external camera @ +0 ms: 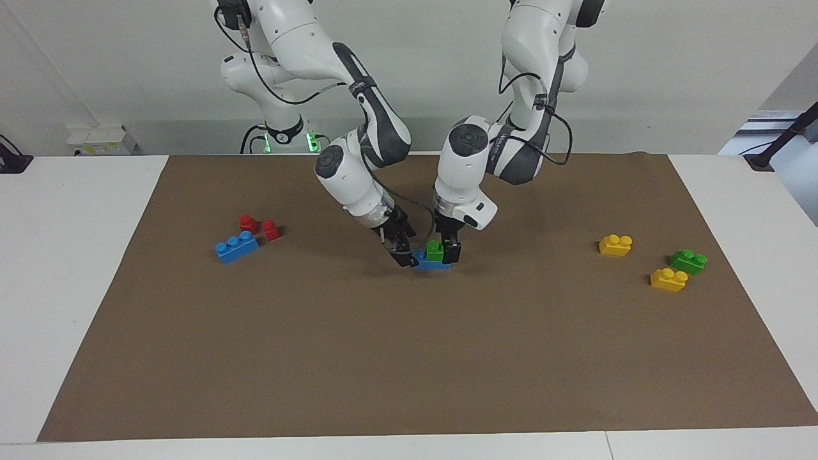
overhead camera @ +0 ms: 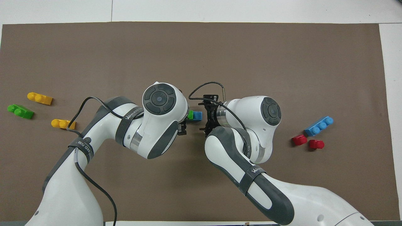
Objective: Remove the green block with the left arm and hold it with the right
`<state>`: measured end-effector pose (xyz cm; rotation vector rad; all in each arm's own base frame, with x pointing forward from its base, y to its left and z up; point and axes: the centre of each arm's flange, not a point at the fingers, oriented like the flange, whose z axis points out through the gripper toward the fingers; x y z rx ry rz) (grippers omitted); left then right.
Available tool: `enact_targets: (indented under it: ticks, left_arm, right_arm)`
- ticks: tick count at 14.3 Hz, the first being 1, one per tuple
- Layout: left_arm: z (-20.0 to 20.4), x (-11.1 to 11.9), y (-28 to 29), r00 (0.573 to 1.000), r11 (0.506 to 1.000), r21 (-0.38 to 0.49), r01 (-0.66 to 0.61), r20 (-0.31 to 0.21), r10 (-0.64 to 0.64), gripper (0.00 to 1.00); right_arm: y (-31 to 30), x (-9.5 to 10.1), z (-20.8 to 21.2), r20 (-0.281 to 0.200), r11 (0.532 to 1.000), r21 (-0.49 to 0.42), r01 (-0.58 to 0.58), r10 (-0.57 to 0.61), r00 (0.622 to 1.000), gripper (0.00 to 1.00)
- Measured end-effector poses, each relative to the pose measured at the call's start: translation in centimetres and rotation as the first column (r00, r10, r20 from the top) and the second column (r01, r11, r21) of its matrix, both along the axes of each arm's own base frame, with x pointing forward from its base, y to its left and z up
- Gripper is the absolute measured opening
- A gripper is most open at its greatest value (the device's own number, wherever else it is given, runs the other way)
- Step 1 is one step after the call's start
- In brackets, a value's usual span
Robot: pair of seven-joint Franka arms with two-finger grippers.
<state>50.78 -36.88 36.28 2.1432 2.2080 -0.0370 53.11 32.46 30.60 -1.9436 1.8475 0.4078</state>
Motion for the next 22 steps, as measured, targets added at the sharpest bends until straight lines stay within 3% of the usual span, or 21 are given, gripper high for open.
enact_targets:
  ticks: [4,10,14,16,19,20,22]
  left_arm:
    - [-0.1,0.1,-0.1,1.000,1.000,-0.003,-0.002,0.005,0.002,1.00]
    - [-0.8,0.0,0.1,1.000,1.000,0.009,0.000,-0.001,0.000,1.00]
    - [-0.9,0.1,0.2,1.000,1.000,0.010,-0.001,0.000,0.001,1.00]
    - [-0.9,0.1,0.2,1.000,1.000,0.010,-0.001,0.001,0.001,1.00]
    - [-0.9,0.1,0.2,1.000,1.000,0.008,-0.001,0.003,0.001,1.00]
    - [-0.9,0.1,0.2,1.000,1.000,0.007,-0.001,0.005,0.001,1.00]
    - [-0.9,0.1,0.2,1.000,1.000,0.006,-0.001,0.007,0.001,1.00]
  right_arm:
    - [0.7,0.3,-1.0,0.022,1.000,-0.005,0.011,-0.011,1.000,1.00]
    - [0.7,0.3,-1.5,0.017,1.000,-0.009,0.012,-0.012,1.000,1.00]
    - [0.7,0.5,-1.7,0.027,1.000,-0.011,0.020,-0.019,0.999,0.81]
    - [0.7,0.4,-1.7,0.026,1.000,-0.011,0.019,-0.018,0.999,0.77]
    - [0.7,0.4,-1.8,0.025,1.000,-0.012,0.018,-0.018,1.000,0.41]
    - [0.8,0.4,-1.7,0.025,1.000,-0.011,0.018,-0.018,1.000,0.34]
    - [0.8,0.4,-1.7,0.025,1.000,-0.011,0.018,-0.018,1.000,0.34]
